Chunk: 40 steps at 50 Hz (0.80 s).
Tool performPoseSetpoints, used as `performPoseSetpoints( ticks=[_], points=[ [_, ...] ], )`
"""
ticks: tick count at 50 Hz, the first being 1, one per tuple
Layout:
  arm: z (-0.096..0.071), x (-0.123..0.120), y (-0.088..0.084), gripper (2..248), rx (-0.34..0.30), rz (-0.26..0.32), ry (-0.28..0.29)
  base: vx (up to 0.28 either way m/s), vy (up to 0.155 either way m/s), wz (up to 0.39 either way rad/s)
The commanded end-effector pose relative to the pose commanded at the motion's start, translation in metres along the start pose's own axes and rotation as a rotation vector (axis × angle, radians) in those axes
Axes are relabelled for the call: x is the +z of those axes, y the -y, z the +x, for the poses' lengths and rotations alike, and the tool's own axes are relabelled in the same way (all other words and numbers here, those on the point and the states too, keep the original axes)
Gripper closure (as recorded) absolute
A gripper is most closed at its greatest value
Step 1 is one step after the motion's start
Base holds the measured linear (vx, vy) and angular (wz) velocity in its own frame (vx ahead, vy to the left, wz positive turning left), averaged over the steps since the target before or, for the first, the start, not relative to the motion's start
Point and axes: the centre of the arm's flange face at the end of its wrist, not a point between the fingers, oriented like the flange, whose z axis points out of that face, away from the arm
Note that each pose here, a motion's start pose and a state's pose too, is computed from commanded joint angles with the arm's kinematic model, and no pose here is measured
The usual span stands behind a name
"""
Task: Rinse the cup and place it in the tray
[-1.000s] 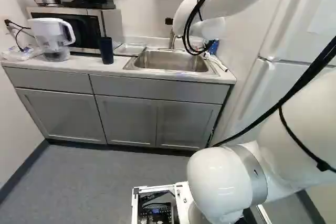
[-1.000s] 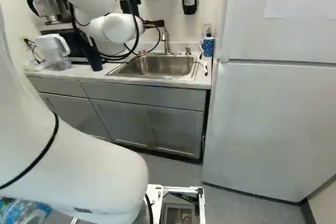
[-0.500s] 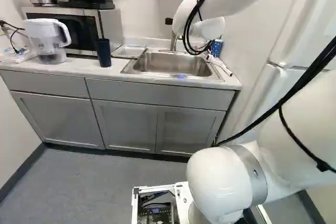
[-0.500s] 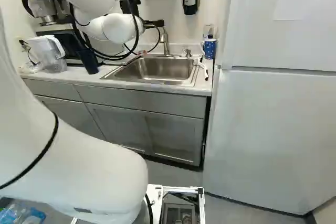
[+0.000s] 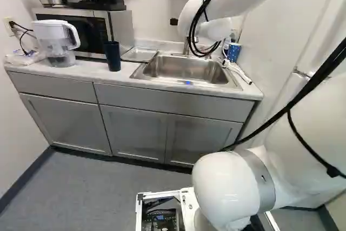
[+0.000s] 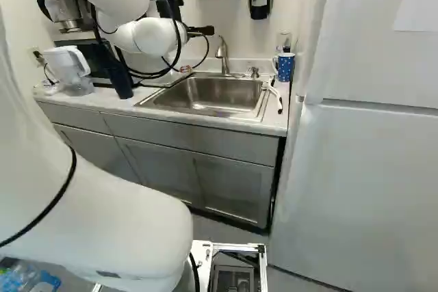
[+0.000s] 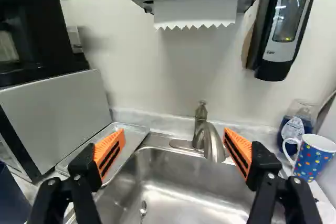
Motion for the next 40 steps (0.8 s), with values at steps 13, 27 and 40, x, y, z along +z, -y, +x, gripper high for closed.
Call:
performPoseSetpoints(
  ticks=[13,27,40],
  points=[
    [0.0000,0.0000,0.0000,3,0.000,0.000,0.000,0.104,0.001,0.014],
    [0.0000,0.0000,0.0000,3,0.000,0.000,0.000,0.057,0.002,0.006],
    [0.0000,0.0000,0.0000,3,0.000,0.000,0.000,0.012,0.001,0.002]
  ],
)
